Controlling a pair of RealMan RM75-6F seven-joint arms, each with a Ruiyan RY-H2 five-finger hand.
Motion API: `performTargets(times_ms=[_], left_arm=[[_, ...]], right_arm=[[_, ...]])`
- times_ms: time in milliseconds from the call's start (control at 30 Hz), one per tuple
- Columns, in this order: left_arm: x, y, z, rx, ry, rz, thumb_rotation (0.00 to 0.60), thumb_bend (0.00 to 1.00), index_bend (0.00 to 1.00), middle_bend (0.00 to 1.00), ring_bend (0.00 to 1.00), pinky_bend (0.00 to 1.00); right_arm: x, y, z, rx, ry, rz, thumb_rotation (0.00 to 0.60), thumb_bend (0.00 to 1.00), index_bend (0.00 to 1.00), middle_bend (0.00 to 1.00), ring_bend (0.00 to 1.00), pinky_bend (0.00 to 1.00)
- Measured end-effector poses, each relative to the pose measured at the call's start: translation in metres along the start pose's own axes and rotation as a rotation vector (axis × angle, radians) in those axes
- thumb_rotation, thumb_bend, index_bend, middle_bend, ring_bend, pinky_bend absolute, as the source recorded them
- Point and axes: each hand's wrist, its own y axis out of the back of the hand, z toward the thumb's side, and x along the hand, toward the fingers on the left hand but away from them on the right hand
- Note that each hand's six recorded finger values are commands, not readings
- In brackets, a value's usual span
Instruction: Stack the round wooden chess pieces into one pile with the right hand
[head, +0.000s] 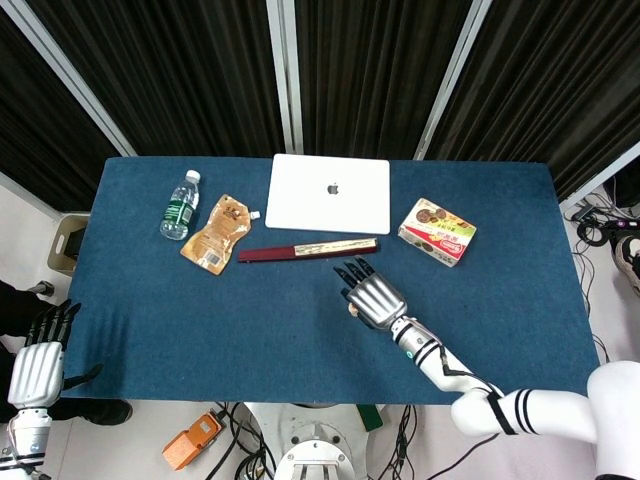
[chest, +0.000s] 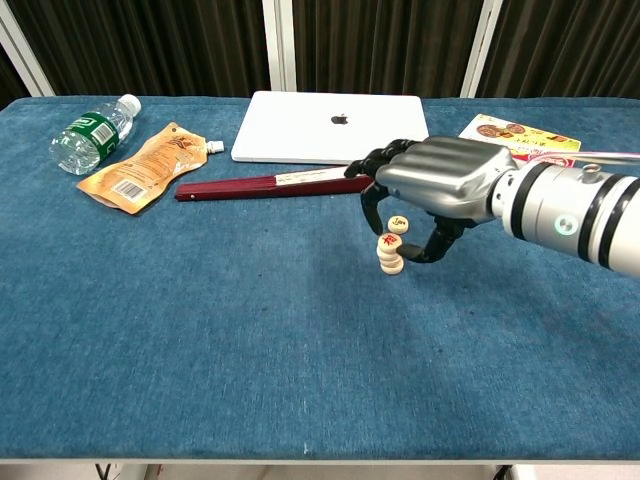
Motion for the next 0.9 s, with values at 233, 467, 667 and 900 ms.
performTargets(times_ms=[233, 467, 667, 900], left_arm=[[0.001, 0.000, 0.001, -0.001, -0.006, 0.002, 0.600, 0.05, 0.09, 0.01, 0.00, 0.00], [0.000, 0.001, 0.001, 0.003, -0.002, 0.001, 0.600, 0.05, 0.09, 0.01, 0.00, 0.00], [0.000, 0.001, 0.000, 0.007, 0.003, -0.002, 0.600, 0.05, 0.09, 0.01, 0.00, 0.00], [0.000, 0.002, -0.001, 0.009, 0.008, -0.003, 0.600, 0.05, 0.09, 0.01, 0.00, 0.00]], right_arm=[[-0.001, 0.009, -0.025, -0.032, -0.072, -0.020, 0.600, 0.45, 0.46, 0.10, 0.00, 0.06], [-0.015, 0.000, -0.047, -0.027, -0.140, 0.022, 0.600, 0.38, 0.46, 0.10, 0.00, 0.06], [-0.034, -0.010, -0.046, -0.005, -0.156, 0.055, 0.600, 0.38, 0.48, 0.10, 0.00, 0.06], [-0.048, -0.013, -0.036, 0.007, -0.143, 0.068, 0.600, 0.38, 0.49, 0.10, 0.00, 0.06]])
